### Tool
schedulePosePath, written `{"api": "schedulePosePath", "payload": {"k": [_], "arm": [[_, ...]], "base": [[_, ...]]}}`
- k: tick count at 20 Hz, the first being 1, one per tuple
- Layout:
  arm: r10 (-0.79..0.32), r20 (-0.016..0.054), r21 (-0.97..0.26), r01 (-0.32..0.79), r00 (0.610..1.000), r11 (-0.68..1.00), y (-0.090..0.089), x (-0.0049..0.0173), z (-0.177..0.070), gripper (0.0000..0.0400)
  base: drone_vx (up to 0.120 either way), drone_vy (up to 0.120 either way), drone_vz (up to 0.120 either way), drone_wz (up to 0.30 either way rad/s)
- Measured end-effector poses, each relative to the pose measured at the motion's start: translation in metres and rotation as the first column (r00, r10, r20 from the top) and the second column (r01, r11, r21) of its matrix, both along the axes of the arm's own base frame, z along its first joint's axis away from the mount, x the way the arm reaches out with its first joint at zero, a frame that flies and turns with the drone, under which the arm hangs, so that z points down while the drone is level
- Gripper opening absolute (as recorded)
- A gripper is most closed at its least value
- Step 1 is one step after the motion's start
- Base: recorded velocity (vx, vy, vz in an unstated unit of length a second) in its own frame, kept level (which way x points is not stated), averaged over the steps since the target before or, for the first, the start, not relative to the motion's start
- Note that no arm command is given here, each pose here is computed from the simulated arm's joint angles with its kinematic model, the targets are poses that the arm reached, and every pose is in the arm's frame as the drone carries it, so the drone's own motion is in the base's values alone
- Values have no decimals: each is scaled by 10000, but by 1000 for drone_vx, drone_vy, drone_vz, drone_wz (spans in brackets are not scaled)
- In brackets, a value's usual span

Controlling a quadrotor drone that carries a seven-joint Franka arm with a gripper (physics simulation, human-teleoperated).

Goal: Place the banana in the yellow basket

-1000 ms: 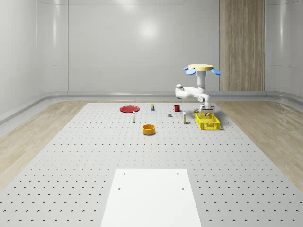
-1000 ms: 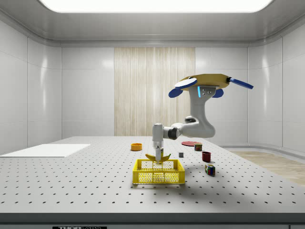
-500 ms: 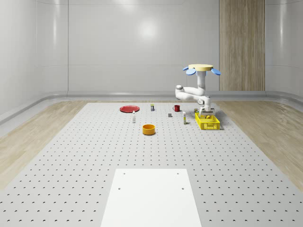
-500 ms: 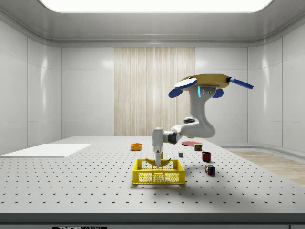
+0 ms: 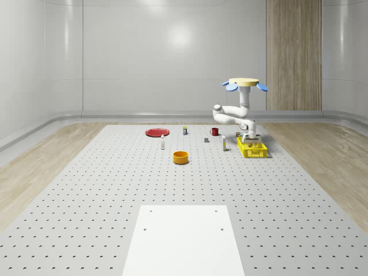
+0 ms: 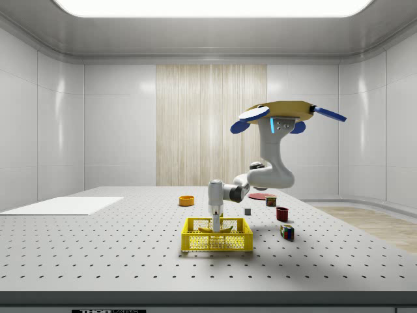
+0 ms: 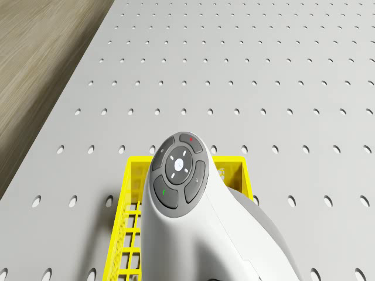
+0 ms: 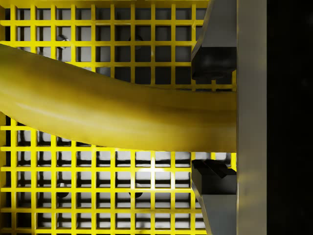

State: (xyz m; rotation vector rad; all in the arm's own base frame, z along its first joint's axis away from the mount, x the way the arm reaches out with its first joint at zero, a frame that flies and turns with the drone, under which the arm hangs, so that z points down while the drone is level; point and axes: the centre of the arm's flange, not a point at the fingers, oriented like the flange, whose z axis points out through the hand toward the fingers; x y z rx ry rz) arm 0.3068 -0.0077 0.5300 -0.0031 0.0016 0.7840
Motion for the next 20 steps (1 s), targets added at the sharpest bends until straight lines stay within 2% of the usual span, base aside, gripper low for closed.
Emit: {"api": "schedulePosePath", "payload": {"k": [3, 6, 11, 20], "arm": [[9, 8, 20, -9, 10000, 10000, -1, 0, 23, 346], [13, 13, 32, -13, 10000, 10000, -2, 0, 35, 374], [16, 16, 42, -16, 10000, 10000, -2, 0, 43, 393], [17, 18, 47, -17, 10000, 10000, -2, 0, 46, 399]], "base": [[0, 0, 0, 0], [0, 0, 0, 0], [0, 0, 0, 0], [0, 0, 0, 0]]}}
